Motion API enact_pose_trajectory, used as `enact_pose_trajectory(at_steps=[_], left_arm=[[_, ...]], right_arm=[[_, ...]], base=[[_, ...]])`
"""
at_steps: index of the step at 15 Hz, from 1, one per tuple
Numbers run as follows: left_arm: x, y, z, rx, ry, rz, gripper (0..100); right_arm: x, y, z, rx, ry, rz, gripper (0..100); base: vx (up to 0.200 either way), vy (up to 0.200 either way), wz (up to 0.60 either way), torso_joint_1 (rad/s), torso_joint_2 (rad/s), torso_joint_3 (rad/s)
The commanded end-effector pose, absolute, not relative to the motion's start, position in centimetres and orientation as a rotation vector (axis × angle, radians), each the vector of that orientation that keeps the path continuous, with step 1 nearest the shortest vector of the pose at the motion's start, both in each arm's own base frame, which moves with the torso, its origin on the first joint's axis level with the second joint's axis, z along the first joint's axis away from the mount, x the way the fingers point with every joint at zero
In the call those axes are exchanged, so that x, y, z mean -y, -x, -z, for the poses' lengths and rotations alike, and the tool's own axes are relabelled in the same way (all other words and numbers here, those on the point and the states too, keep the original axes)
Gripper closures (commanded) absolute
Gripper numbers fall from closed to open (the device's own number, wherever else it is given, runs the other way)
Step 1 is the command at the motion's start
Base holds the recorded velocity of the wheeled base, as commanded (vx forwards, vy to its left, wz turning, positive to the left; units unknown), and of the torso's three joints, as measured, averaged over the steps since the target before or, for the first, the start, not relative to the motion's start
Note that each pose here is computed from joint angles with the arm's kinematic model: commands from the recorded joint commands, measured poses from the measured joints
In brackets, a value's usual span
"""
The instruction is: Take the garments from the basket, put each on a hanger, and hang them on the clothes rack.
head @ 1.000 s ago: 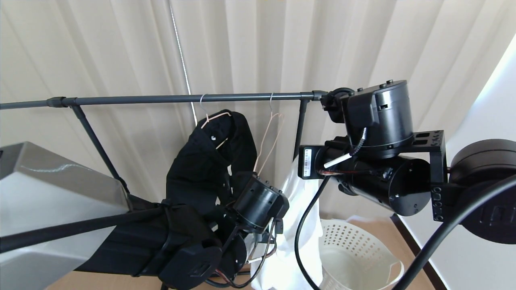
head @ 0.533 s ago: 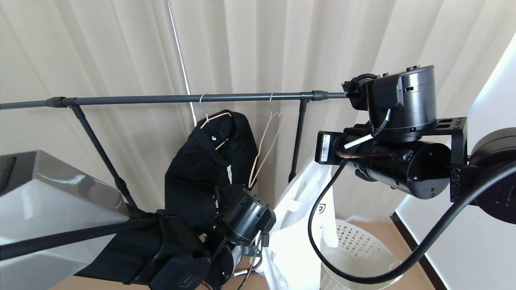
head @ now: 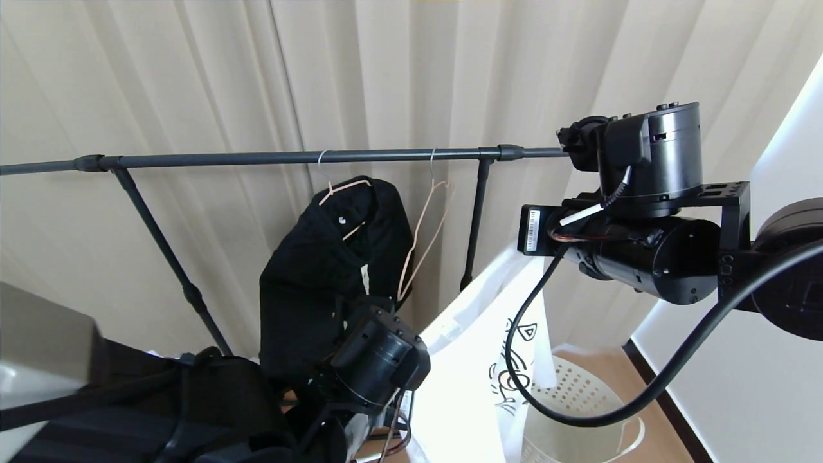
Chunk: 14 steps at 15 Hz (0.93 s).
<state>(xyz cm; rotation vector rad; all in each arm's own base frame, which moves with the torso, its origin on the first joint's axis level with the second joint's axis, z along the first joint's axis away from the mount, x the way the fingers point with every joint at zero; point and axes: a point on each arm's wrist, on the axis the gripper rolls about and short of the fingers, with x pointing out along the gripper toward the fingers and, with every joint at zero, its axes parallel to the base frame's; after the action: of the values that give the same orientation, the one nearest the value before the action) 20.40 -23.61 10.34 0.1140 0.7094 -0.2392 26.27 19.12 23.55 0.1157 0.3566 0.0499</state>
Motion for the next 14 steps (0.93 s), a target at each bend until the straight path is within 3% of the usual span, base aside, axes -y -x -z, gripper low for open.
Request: enact_pose_trajectory(at_steps=[1, 6, 14], left_arm=[[22.3, -19.1, -14.9, -0.59, -0.091, 0.302, 100], [21.5, -21.4, -20.2, -0.427, -0.112, 0.331, 100], [21.0, -23.6, -24.5, -0.389, -0.03, 0.469, 100]], right_arm=[[-18.6, -25.8, -23.2, -0.365, -0.073, -0.041, 100], [-17.5, -22.5, -20.8, -0.431, 0.22, -0.122, 100], [-18.7, -21.2, -21.2, -0.413, 0.225, -0.188, 100]], base=[[0.0, 0.0, 0.0, 0.0, 0.0, 0.0], [0.0, 0.0, 0.0, 0.0, 0.0, 0.0], [0.0, 0.0, 0.0, 0.0, 0.0, 0.0]])
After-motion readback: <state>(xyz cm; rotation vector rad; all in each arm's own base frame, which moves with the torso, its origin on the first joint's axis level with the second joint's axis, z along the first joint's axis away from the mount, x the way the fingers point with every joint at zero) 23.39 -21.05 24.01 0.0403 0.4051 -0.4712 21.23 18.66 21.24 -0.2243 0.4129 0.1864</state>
